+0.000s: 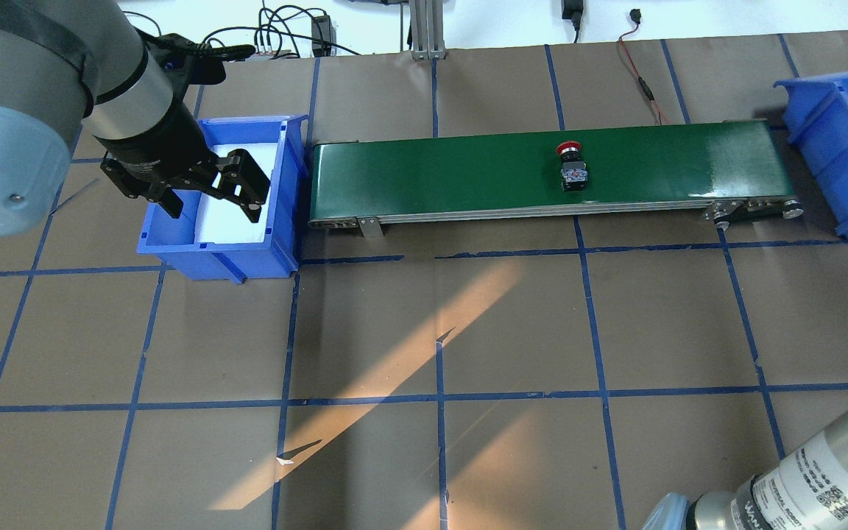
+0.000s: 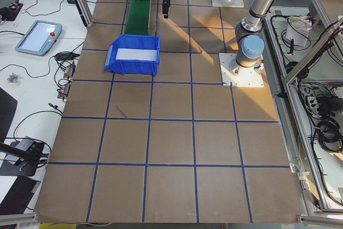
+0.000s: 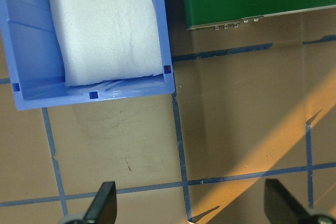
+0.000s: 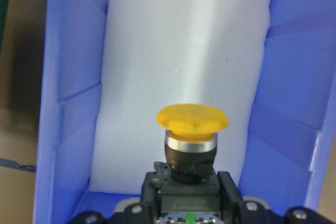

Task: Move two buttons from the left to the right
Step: 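Carry the yellow button into the far blue bin and lower it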

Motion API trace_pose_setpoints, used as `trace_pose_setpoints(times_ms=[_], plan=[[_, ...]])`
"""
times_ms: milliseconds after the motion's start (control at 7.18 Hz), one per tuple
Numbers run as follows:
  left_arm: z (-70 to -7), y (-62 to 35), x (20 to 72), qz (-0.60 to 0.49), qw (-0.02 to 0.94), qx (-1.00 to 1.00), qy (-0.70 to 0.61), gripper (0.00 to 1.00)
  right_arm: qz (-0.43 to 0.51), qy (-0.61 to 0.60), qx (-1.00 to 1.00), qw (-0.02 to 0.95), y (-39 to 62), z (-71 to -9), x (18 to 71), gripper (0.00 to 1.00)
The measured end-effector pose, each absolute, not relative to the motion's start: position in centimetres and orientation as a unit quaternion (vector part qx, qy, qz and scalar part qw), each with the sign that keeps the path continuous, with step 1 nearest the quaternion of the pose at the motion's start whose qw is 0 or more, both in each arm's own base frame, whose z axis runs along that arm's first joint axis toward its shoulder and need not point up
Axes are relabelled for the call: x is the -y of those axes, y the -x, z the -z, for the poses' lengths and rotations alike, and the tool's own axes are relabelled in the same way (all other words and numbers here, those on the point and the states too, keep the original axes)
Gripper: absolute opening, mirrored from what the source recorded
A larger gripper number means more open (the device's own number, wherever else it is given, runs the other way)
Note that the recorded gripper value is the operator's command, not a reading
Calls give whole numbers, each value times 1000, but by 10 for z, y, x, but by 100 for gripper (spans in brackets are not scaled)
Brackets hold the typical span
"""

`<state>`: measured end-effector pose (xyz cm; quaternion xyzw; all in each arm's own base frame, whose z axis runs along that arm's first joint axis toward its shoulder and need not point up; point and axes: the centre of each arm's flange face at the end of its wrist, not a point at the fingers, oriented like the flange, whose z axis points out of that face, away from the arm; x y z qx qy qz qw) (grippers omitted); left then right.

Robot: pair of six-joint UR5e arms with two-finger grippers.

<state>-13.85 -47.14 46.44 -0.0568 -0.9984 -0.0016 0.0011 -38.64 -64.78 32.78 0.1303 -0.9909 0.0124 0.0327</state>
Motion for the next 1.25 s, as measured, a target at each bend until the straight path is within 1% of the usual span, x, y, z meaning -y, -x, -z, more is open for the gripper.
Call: trace_pose_setpoints(times_ms=[696, 835, 974, 1114, 1253], plan=[[-463, 139, 470, 3, 1, 998, 57, 100, 36, -115, 993, -5, 392, -263, 644, 9], [-463, 139, 470, 3, 1, 998, 57, 100, 42, -114, 993, -5, 394, -256, 643, 21], [-462, 139, 470, 3, 1, 998, 57, 100, 47, -112, 993, -6, 394, -251, 642, 46], [-462, 139, 470, 3, 1, 998, 57, 100, 50, -112, 992, -7, 394, -249, 642, 99], [-462, 139, 470, 3, 1, 998, 57, 100, 51, -112, 992, -7, 394, -248, 641, 100]])
